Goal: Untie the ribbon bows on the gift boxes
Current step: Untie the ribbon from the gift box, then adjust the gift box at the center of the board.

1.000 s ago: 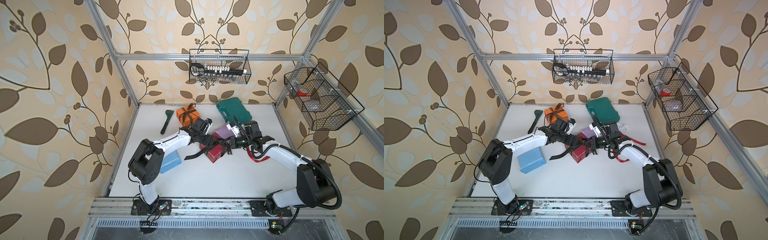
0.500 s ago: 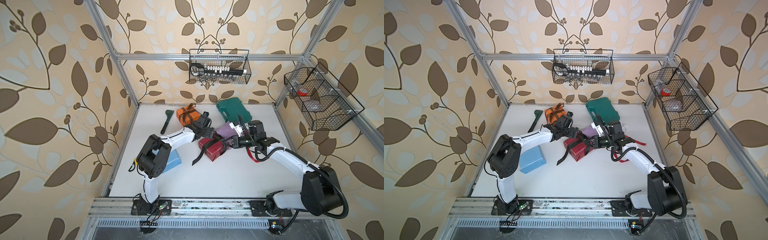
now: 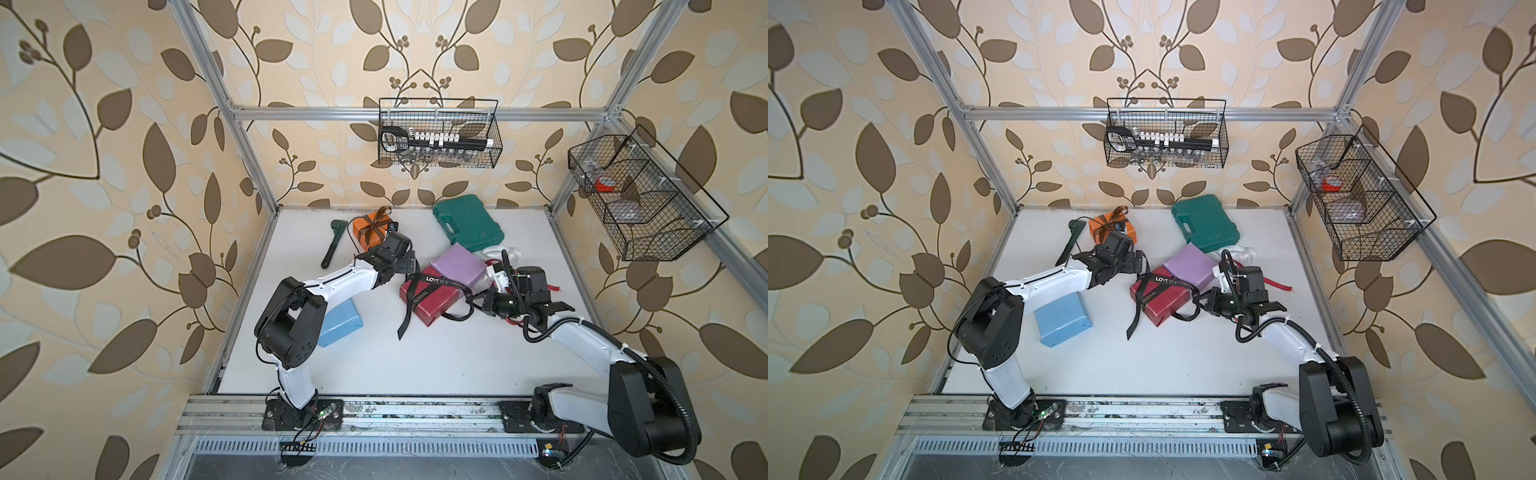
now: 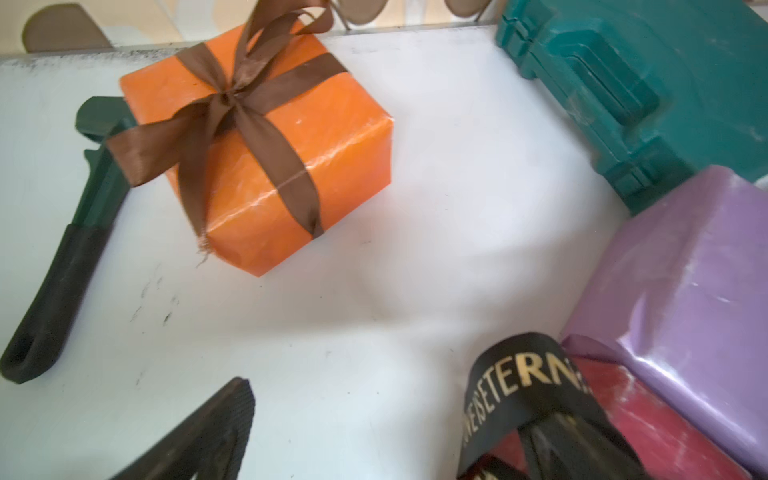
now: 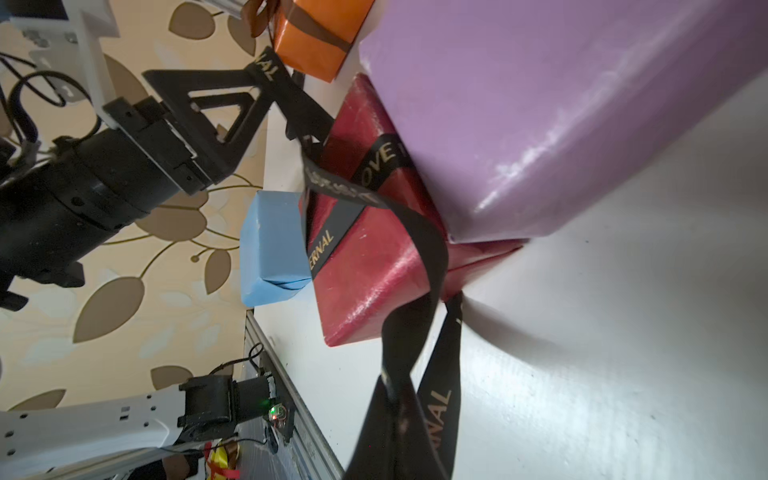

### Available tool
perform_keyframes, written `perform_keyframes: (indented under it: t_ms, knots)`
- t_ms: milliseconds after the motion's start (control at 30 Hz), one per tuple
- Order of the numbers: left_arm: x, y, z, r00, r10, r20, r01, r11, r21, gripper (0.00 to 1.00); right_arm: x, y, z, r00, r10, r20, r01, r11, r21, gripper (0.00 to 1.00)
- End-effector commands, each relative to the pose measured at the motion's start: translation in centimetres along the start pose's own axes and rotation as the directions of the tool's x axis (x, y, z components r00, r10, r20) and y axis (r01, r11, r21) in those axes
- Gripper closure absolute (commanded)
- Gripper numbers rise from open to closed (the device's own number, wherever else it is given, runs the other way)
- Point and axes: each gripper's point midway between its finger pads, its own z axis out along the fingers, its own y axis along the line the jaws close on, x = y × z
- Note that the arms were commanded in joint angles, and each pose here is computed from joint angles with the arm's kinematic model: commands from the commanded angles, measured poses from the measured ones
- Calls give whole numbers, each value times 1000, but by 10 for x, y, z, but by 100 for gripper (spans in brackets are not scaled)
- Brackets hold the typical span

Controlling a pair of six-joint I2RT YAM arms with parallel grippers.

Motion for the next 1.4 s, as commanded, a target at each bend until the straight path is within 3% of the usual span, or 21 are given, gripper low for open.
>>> perform_keyframes:
  t_ms: [0, 200, 267, 333, 433, 500, 567, 600, 633, 667, 833, 900, 967, 1100, 1167, 1367]
  knots:
    - [-7, 37, -5, 994, -104, 14, 104, 993, -63, 1, -10, -17, -11, 992, 57, 113, -66, 995, 79, 100]
    - [-5, 81, -1, 981, -195, -15, 192, 974, -117, 1, -6, -49, -33, 959, 130, 252, -184, 961, 204, 100]
    - [-2, 92, 1, 971, -237, -33, 232, 966, -115, 1, -4, -58, -37, 948, 145, 282, -215, 948, 235, 95]
    - [2, 99, 4, 963, -264, -59, 257, 960, -108, 1, -2, -65, -39, 943, 161, 290, -238, 937, 257, 80]
    - [4, 98, 4, 965, -244, -99, 233, 967, -106, 1, -2, -67, -38, 947, 167, 273, -244, 929, 277, 67]
    - [5, 98, 4, 962, -235, -143, 220, 969, -113, 1, -7, -66, -37, 955, 152, 255, -228, 927, 299, 51]
    - [5, 92, 0, 953, -240, -187, 226, 970, -94, 1, -12, -63, -38, 965, 126, 231, -199, 924, 327, 41]
    - [5, 89, -3, 949, -243, -201, 234, 970, -72, 1, -14, -61, -38, 971, 111, 214, -179, 925, 335, 31]
    - [5, 82, -6, 945, -245, -217, 244, 969, -34, 1, -16, -60, -39, 975, 95, 201, -162, 922, 353, 5]
    - [6, 75, -11, 938, -249, -242, 259, 966, 9, 1, -17, -61, -40, 979, 79, 190, -146, 917, 370, 1]
    - [14, 48, -34, 909, -241, -340, 308, 938, 158, 1, -19, -55, -47, 982, 34, 187, -107, 912, 397, 1]
    - [7, 29, -46, 916, -217, -338, 318, 905, 282, 1, -17, -41, -42, 986, 5, 166, -64, 933, 353, 1]
    - [0, 5, -56, 914, -180, -362, 330, 850, 411, 1, -10, -22, -31, 993, -26, 117, -10, 954, 299, 1]
    - [-13, -47, -65, 912, -87, -400, 339, 710, 618, 1, 13, 22, 1, 998, -60, -2, 59, 990, 129, 17]
    - [-11, -68, -64, 914, -31, -405, 316, 681, 660, 1, 22, 36, 16, 998, -59, -31, 60, 996, 61, 19]
    - [15, -107, -52, 896, 74, -438, 284, 662, 694, 1, 22, 57, 44, 997, -71, -38, 69, 997, -32, 21]
